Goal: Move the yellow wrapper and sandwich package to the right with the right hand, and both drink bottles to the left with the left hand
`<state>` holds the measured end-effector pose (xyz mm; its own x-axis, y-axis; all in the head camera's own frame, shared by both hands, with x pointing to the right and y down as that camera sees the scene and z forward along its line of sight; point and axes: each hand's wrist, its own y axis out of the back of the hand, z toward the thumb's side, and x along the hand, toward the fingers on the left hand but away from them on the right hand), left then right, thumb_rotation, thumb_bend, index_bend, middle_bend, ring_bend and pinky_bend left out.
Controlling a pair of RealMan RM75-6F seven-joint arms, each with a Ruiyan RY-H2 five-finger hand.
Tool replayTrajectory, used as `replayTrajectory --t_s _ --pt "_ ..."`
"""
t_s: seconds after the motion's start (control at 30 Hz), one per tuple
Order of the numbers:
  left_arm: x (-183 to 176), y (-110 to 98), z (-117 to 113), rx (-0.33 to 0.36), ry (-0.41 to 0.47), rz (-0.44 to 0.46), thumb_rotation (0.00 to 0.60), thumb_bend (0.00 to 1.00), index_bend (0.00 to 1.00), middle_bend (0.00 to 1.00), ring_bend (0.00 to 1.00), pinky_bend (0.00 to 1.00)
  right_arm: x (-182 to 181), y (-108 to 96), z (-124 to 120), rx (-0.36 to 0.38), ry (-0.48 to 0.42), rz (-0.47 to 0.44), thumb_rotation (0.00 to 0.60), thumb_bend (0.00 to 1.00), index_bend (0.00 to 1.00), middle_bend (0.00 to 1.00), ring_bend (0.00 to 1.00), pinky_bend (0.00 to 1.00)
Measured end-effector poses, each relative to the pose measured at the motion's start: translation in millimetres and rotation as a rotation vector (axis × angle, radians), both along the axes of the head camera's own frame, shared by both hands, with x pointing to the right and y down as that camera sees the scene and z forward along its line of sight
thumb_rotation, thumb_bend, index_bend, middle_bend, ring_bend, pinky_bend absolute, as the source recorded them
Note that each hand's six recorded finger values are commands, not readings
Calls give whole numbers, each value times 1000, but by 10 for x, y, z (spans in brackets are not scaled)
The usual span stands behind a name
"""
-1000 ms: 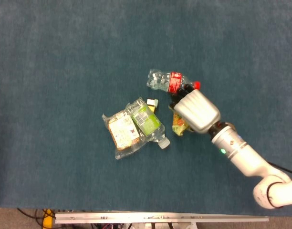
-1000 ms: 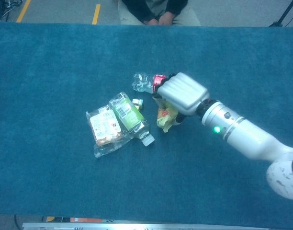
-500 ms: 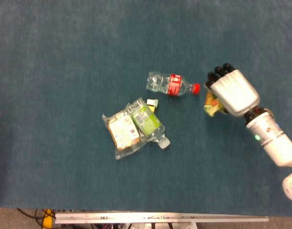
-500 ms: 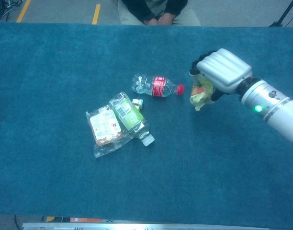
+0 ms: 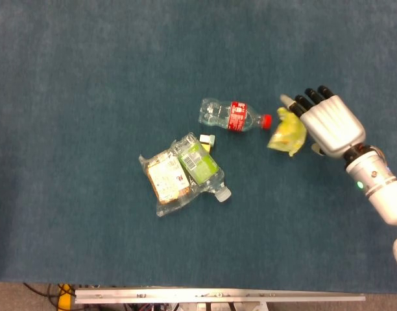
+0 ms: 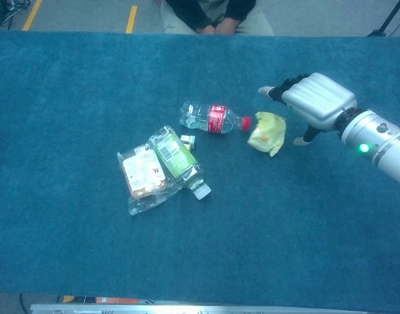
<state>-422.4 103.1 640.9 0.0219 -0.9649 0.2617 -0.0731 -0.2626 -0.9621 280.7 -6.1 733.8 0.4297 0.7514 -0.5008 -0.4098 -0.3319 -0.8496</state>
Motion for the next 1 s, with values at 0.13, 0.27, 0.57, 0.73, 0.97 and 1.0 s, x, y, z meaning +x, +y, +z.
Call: replayTrajectory --t_s 0.13,0.27,0.57,0.73,0.97,1.0 --pt "24 -26 6 -4 -1 8 600 394 321 239 164 136 -8 -8 -86 -2 -16 7 600 0 0 180 128 197" --pt "46 -40 8 -8 -4 17 600 394 319 239 164 136 -24 -28 -222 1 -70 25 600 0 0 180 127 197" --pt "100 -87 27 -18 -8 32 600 394 316 239 164 136 -142 32 -507 -25 -216 20 600 0 0 181 127 197" --pt "96 -77 15 -21 -12 30 600 394 316 238 164 136 -293 127 -644 -27 -265 -54 600 0 0 182 127 197" --pt "66 -47 -16 -23 -17 20 600 394 316 238 164 136 -556 262 -703 -36 -265 -221 600 0 0 182 127 198" --pt "62 -42 -21 -23 -18 19 600 394 316 238 164 136 -591 277 -701 -35 -261 -244 600 0 0 182 127 198"
